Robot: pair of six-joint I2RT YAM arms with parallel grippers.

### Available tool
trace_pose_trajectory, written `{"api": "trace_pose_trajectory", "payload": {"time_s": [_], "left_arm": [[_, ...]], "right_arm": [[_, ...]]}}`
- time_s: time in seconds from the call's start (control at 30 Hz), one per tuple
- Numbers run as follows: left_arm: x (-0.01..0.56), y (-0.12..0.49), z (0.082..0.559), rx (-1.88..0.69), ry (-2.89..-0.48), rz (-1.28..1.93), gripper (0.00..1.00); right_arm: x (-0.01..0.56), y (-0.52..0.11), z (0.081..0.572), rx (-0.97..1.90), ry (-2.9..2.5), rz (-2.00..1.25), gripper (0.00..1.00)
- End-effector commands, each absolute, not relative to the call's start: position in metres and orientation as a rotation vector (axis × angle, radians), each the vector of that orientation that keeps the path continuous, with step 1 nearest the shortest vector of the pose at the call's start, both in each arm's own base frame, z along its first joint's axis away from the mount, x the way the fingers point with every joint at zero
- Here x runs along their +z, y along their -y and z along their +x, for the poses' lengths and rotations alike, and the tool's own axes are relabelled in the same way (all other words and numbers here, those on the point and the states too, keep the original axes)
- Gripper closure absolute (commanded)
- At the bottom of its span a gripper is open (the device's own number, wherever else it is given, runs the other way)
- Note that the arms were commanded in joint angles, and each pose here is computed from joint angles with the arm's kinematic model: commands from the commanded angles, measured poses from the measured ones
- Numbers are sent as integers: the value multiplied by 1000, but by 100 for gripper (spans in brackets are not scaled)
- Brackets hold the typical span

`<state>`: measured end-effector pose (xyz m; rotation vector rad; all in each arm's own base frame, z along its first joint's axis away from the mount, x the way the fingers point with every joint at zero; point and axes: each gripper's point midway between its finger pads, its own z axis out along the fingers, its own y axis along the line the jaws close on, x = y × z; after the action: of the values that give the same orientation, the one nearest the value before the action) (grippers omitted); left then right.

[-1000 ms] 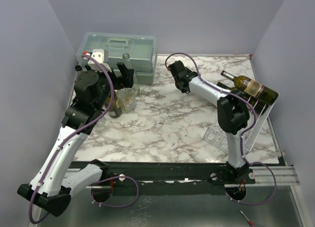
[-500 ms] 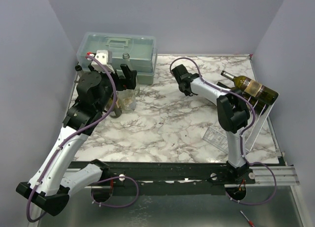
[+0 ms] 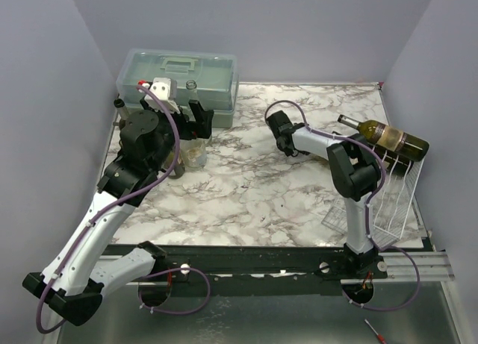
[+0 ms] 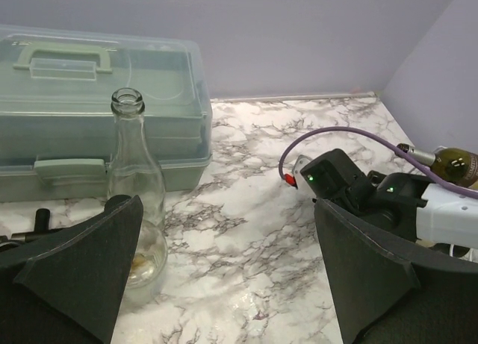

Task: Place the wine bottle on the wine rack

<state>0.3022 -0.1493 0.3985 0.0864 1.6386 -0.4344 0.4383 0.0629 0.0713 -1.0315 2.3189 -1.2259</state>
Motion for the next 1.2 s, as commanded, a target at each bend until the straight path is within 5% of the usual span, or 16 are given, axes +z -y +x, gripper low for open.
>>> {"api": "trace_pose_trajectory", "payload": {"time_s": [0.0,1.17], "left_arm": [[403,149,298,-418,-1626,93,1],[405,163,288,-453,-1618,136,1]], "right_arm": [[88,-33,427,-1458,-2278,-1061,99],[94,1,377,-1501,-2220,-1160,99]]}}
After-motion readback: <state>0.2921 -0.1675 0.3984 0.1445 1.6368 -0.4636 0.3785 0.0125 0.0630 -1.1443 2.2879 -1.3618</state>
